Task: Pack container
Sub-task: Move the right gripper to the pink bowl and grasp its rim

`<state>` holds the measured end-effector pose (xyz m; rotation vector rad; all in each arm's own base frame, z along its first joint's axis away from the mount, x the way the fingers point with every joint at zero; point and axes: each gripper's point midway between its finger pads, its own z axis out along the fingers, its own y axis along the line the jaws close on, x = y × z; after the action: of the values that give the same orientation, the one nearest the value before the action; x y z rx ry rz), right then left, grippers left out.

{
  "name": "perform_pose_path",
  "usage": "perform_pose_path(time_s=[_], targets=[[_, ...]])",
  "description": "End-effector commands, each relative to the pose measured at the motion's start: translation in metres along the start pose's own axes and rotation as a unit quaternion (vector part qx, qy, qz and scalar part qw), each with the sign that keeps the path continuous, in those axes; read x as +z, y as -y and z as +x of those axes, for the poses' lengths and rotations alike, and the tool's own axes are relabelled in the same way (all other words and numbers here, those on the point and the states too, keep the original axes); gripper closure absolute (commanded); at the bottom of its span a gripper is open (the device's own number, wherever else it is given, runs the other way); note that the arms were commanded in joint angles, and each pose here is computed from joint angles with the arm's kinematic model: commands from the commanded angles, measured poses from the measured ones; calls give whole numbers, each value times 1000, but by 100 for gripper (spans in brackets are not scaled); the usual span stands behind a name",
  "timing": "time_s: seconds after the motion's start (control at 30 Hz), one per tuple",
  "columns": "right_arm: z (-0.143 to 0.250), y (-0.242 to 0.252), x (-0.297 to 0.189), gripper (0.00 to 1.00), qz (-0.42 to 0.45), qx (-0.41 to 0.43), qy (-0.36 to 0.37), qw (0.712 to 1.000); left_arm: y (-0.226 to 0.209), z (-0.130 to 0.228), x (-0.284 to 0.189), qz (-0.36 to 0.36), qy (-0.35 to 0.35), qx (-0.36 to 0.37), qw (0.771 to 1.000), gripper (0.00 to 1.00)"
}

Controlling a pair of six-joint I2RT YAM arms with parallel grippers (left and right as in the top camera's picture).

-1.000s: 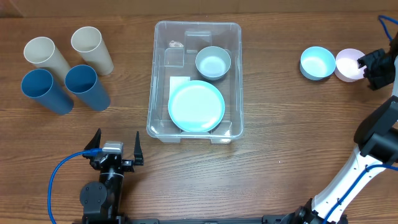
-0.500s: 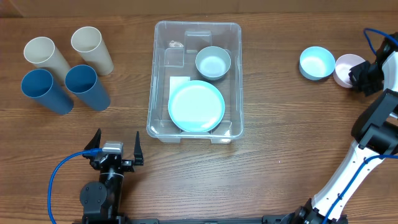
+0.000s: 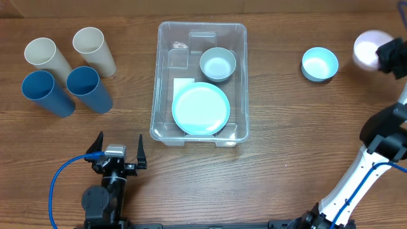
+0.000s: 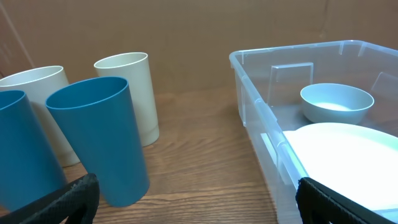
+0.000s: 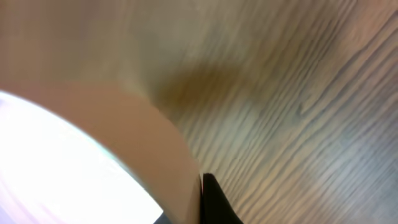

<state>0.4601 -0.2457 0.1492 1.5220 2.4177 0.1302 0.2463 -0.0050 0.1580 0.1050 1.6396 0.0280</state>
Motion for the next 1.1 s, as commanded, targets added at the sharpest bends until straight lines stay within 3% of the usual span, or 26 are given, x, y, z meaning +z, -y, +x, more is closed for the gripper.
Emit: perform_pose_path(time_s=[0.0,0.1,0.3,0.5,0.63,0.77,0.97,1.0,1.03,1.07], targets=[[26,-68,-96,96,-108,-91,54,989,0,0,0,3,2,1,1000,0],[78,-116,-119,96,-145,-178,49,972,0,0,0,3,2,1,1000,0],[223,-210,-128,96,-192,-334,17,923,0,0,0,3,2,1,1000,0],[316,-244,-116,94,-146,-429,70,888,0,0,0,3,2,1,1000,0],[349,-250,-82,94,-124,-457,52,879,0,0,0,3,2,1,1000,0],[357,-244,-29,94,-83,-463,25,882,0,0,0,3,2,1,1000,0],[361,-242,-7,94,-73,-465,18,882,0,0,0,3,2,1,1000,0],[361,-242,-6,89,-73,-465,18,882,0,0,0,3,2,1,1000,0],[361,-242,-4,73,-72,-465,18,882,0,0,0,3,2,1,1000,0],[362,-242,-3,52,-72,-465,18,882,0,0,0,3,2,1,1000,0]])
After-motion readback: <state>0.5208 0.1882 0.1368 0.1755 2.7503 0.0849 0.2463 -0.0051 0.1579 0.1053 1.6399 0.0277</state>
